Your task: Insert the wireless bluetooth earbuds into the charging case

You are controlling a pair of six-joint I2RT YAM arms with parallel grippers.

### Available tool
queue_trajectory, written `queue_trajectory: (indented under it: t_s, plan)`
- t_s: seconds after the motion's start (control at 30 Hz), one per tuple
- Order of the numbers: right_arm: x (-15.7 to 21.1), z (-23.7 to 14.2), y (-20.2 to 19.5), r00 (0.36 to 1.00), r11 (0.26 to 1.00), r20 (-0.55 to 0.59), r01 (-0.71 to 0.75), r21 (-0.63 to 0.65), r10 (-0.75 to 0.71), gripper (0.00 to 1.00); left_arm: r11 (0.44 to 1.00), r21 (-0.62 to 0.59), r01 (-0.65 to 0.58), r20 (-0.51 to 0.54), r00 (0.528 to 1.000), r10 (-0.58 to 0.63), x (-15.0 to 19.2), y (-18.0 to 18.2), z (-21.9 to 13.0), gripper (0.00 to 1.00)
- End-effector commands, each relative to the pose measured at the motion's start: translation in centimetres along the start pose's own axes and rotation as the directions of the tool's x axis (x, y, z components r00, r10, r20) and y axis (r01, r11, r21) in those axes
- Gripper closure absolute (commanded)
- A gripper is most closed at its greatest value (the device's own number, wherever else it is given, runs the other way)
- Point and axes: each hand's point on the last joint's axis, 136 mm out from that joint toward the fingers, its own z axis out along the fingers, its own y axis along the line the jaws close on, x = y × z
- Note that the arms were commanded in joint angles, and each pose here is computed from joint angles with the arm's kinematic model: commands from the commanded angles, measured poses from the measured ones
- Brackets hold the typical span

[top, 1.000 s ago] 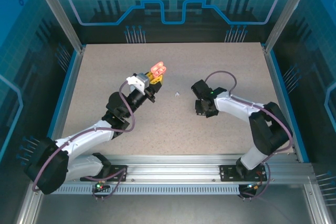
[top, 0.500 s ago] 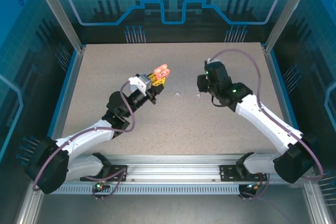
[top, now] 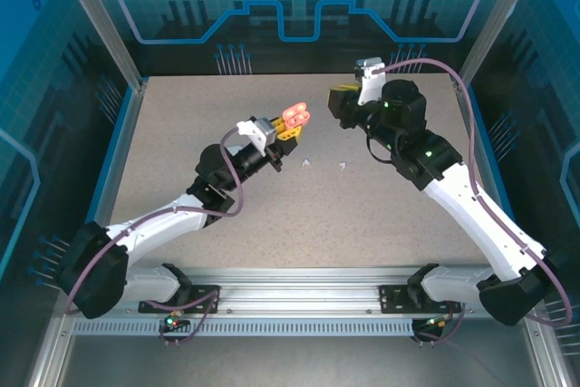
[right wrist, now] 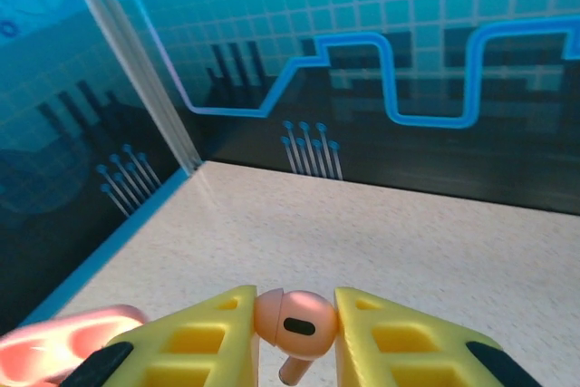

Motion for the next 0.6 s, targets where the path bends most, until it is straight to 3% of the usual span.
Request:
queue_trajectory:
  t_s: [0.0, 0.57]
  plan:
    - [-2.2, -0.2, 3.0, 0.998, 0.992, 0.062, 0.033, -0.125, -0.025, 0.75, 1.000, 0.020, -0.016, 0.028, 0.999, 0.016, -1.1, -0.6, 1.0, 1.00]
    - [1.4, 0.5, 5.1, 0.999, 0.967, -0.033, 0.001, -0.253, -0.010, 0.75, 1.000, 0.001, -0.018, 0.035, 0.999, 0.018, -1.5, -0.3, 1.6, 1.00]
